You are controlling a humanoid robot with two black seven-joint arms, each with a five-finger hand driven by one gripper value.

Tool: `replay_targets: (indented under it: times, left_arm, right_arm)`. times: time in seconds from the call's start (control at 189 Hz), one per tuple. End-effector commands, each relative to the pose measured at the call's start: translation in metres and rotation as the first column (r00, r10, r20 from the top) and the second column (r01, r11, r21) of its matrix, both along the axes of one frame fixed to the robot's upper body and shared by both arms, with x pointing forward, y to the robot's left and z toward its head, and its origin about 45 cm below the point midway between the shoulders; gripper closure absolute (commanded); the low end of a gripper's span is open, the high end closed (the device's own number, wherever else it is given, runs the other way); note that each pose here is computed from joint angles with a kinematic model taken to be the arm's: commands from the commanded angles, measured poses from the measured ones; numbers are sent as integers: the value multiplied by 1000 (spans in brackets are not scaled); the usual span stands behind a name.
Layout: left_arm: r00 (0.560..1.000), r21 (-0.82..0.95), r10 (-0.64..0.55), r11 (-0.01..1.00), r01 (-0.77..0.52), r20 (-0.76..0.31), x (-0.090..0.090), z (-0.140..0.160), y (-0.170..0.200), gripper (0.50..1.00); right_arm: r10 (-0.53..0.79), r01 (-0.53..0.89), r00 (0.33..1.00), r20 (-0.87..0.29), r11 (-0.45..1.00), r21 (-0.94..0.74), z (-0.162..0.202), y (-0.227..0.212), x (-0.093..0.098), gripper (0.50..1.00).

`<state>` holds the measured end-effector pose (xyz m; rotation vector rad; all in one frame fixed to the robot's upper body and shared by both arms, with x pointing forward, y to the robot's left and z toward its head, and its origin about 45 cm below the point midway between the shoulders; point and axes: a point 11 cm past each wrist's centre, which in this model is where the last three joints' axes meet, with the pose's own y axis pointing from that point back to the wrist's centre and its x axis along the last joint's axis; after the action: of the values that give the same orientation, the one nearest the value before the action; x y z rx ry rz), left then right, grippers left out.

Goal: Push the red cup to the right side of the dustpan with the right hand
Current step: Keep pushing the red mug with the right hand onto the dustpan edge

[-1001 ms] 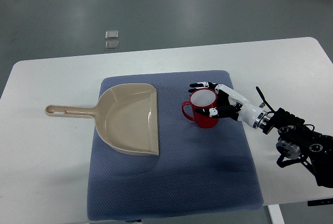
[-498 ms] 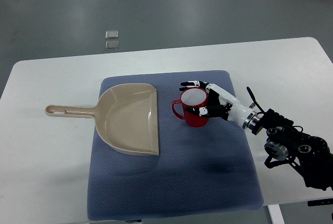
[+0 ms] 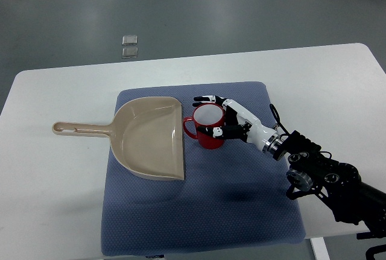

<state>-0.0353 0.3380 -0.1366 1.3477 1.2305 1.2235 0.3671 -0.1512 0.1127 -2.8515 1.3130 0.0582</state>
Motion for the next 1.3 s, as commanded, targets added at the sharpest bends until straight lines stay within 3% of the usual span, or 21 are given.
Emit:
replay_targets:
  times: [0.0,0.773,1.297]
  left_arm:
    - [1000,0,0,1000,0,0,0,0,0,500]
    - [1000,0,0,1000,0,0,0,0,0,500]
    - [1000,0,0,1000,0,0,0,0,0,500]
  right_arm:
    - [-11,11,1000,-2,1000,-1,-2,3,0,726]
    - [-31,31,999,18,999,23,2,30,0,760]
    - [-58,58,998,15,998,-3,-3,24,1,760]
